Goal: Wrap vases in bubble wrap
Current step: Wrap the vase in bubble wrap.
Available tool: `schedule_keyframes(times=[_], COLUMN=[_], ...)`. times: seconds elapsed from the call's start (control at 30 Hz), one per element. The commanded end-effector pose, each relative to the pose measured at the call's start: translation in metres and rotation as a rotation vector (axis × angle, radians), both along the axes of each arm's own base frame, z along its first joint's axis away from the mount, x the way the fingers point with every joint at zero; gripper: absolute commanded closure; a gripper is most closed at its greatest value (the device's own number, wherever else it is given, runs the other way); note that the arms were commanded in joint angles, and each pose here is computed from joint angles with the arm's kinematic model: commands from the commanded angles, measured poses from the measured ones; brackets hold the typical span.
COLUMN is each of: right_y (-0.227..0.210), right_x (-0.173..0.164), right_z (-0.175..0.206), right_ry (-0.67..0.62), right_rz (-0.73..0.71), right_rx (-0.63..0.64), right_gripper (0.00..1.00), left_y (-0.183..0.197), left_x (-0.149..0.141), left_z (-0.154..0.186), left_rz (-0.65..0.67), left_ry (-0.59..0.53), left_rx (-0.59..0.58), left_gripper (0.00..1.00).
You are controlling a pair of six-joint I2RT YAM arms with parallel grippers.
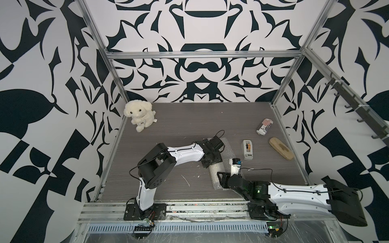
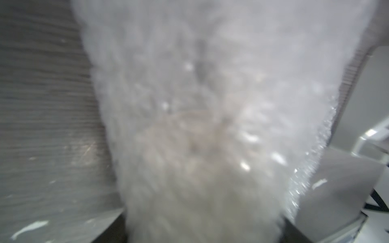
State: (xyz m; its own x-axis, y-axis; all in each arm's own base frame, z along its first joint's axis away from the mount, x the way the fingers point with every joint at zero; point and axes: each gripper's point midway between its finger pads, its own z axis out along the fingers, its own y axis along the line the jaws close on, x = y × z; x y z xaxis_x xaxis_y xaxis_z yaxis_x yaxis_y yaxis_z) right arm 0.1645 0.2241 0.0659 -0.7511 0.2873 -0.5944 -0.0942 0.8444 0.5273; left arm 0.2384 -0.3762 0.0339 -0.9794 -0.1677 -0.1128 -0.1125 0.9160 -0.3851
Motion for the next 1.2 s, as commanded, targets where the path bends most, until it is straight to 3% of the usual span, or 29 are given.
schedule_keyframes(times=[0.0, 0.1, 0.23, 0.37, 0.5, 0.57, 0.7, 1.17], right_y=[-0.009, -0.015, -0.036, -0.047, -0.031, -0.021, -0.006, 0.017], right_x=[-0.001, 0.001, 0.002, -0.002, -0.003, -0.003, -0.008, -0.002], right_z=[-0.001, 0.01, 0.02, 0.025, 0.053, 0.069, 0.065, 0.016], right_ry=[-0.003, -0.031, -0.031, 0.012, -0.075, -0.189, -0.293, -0.318], right_rz=[0.014, 0.007, -0.053, -0.094, 0.004, 0.039, 0.087, -0.009], right_rx=[-0.069, -0.088, -0.129, -0.113, -0.134, -0.171, -0.328, -0.664], right_gripper=[0.5, 0.42, 0.36, 0.29, 0.26, 0.23, 0.18, 0.13], left_y=[0.015, 0.02, 0.034, 0.042, 0.044, 0.044, 0.042, 0.031], left_x=[-0.008, -0.011, -0.014, -0.016, -0.019, -0.02, -0.02, -0.023], left_z=[-0.017, -0.023, -0.027, -0.031, -0.04, -0.043, -0.043, -0.047], left_rz=[-0.012, -0.042, -0.095, -0.126, -0.12, -0.117, -0.108, -0.102], left_ry=[0.033, 0.061, 0.1, 0.145, 0.196, 0.219, 0.241, 0.302], left_rx=[0.14, 0.221, 0.392, 0.521, 0.579, 0.602, 0.626, 0.597], left_gripper=[0.35, 0.49, 0.57, 0.59, 0.66, 0.78, 0.78, 0.76])
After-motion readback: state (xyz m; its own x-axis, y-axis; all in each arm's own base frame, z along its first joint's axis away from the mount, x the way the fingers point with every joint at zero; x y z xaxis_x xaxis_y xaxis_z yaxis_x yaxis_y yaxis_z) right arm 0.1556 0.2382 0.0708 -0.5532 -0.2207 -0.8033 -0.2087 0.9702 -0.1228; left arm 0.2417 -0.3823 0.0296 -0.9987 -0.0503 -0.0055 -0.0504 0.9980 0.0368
